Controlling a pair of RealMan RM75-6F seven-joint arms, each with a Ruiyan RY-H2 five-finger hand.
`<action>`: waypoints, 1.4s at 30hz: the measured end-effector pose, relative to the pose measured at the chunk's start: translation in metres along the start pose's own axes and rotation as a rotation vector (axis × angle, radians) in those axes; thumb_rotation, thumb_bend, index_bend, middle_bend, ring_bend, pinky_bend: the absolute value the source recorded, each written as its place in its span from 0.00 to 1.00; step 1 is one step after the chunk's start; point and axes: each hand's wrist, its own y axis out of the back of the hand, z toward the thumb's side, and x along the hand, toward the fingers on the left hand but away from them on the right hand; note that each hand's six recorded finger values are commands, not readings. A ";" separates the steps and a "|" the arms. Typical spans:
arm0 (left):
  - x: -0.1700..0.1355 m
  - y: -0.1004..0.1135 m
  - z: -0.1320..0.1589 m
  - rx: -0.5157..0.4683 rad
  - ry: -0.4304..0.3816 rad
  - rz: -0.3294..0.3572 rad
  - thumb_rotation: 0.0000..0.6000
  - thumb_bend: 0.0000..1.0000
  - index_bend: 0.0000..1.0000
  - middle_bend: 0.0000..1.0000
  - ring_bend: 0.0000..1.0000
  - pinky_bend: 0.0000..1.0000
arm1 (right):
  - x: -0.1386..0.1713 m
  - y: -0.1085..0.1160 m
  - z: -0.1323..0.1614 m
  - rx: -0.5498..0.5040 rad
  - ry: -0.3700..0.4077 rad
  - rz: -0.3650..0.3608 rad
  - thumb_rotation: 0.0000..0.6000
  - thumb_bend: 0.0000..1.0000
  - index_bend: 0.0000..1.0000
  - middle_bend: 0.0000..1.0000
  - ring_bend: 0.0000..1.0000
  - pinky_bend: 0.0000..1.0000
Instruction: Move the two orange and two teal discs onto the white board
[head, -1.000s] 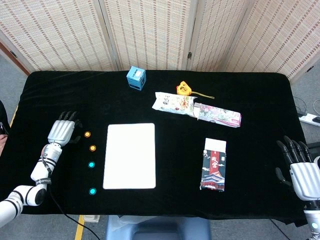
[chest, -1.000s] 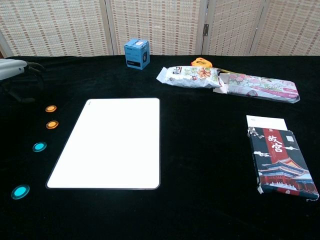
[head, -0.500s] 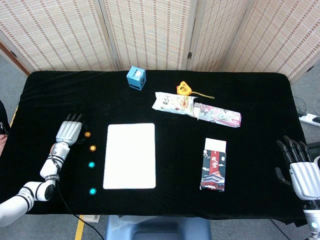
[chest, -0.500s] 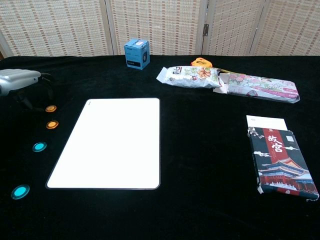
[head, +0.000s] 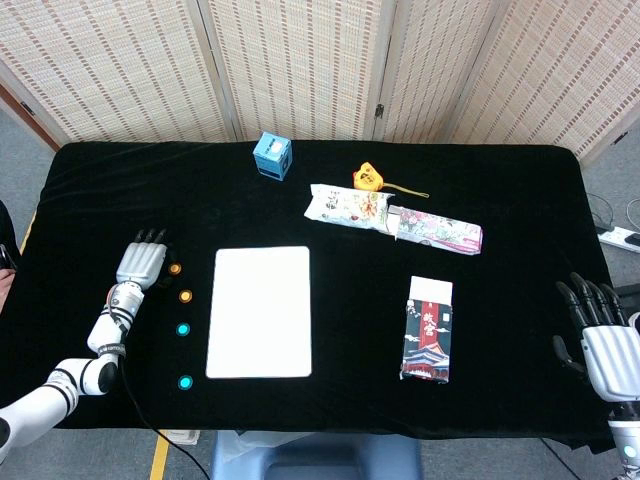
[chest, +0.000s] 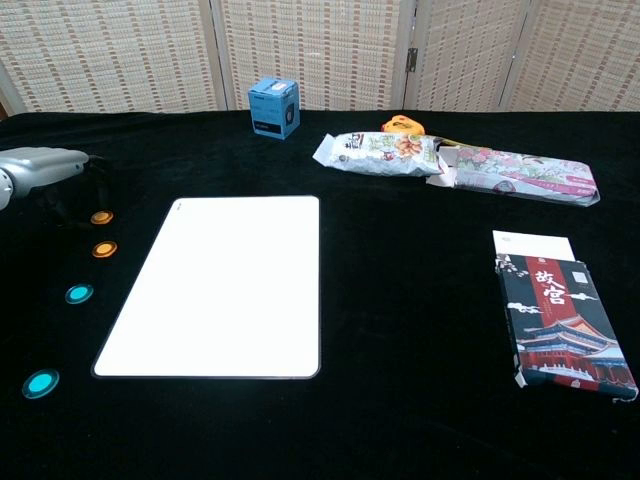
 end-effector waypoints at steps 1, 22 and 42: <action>0.001 0.000 0.000 -0.001 0.001 0.000 1.00 0.35 0.45 0.10 0.00 0.00 | 0.000 0.000 0.000 0.000 -0.001 0.000 1.00 0.47 0.00 0.00 0.00 0.00; 0.009 -0.007 0.001 -0.011 0.028 -0.030 1.00 0.35 0.50 0.10 0.00 0.00 | 0.002 -0.002 -0.006 -0.006 -0.022 0.003 1.00 0.48 0.00 0.00 0.00 0.00; 0.003 0.014 0.031 -0.031 -0.078 0.028 1.00 0.37 0.52 0.10 0.00 0.00 | 0.001 0.000 -0.004 -0.004 -0.019 -0.001 1.00 0.47 0.00 0.00 0.00 0.00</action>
